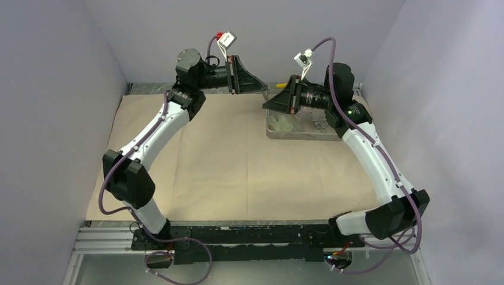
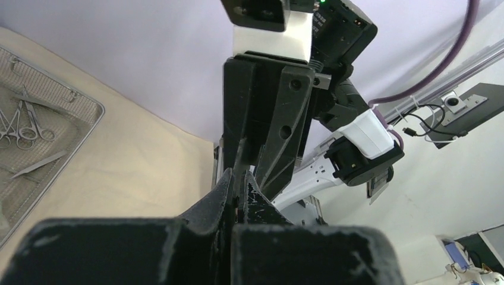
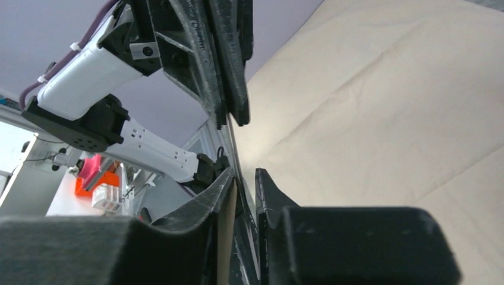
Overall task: Open and lay out the surgical kit
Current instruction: Place the medical item in the surgical kit.
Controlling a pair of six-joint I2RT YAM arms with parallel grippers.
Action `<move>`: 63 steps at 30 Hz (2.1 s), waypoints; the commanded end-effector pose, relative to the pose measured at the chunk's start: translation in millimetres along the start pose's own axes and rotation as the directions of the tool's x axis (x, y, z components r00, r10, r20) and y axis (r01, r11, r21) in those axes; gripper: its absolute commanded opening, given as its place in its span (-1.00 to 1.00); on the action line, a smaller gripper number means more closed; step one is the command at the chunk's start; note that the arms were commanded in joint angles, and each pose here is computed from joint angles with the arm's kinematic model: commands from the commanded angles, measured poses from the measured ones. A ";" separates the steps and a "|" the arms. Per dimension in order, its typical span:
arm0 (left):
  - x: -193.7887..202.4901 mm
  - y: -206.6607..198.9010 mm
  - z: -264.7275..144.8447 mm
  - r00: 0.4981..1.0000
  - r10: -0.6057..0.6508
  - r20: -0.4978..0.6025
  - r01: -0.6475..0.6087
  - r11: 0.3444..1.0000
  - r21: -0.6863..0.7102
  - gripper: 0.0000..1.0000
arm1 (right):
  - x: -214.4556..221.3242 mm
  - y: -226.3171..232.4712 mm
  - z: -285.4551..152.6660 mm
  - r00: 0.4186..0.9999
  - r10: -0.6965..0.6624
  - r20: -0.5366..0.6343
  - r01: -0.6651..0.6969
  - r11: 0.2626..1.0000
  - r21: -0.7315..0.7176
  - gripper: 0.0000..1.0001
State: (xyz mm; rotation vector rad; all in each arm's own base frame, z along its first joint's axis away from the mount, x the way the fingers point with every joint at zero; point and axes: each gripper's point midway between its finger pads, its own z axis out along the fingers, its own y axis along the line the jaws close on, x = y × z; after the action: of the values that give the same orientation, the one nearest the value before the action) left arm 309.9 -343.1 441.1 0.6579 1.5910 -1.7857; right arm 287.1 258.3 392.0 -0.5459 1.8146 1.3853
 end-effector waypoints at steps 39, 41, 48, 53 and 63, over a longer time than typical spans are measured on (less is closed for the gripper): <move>136.0 152.0 -183.5 0.999 -0.040 0.010 0.026 0.408 -0.912 0.99 | 255.7 -247.2 -202.9 0.737 0.652 -0.178 0.182 0.062 0.981 -1.00; 137.3 154.3 -183.8 0.999 -0.032 0.010 0.022 0.410 -0.912 0.99 | 260.8 -252.2 -201.5 0.721 0.671 -0.172 0.156 0.084 0.984 -1.00; 141.8 165.2 -185.9 1.000 -0.021 -0.011 -0.002 0.400 -0.916 0.99 | 282.0 -262.1 -199.7 0.650 0.735 -0.192 0.118 0.152 0.981 -1.00; 143.0 169.8 -179.9 0.999 -0.027 -0.039 -0.024 0.427 -0.904 0.99 | 293.0 -261.7 -202.7 0.597 0.780 -0.187 0.126 0.139 0.982 -1.00; 140.7 179.3 -178.6 0.997 -0.040 -0.059 -0.036 0.427 -0.904 0.99 | 304.1 -259.0 -208.1 0.543 0.826 -0.152 0.115 0.106 0.988 -0.59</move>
State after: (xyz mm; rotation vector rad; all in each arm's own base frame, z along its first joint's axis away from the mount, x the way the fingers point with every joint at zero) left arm 328.3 -189.4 173.2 0.1208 2.3322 -0.5884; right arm 227.8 14.8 15.2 0.2737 3.2065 -0.2170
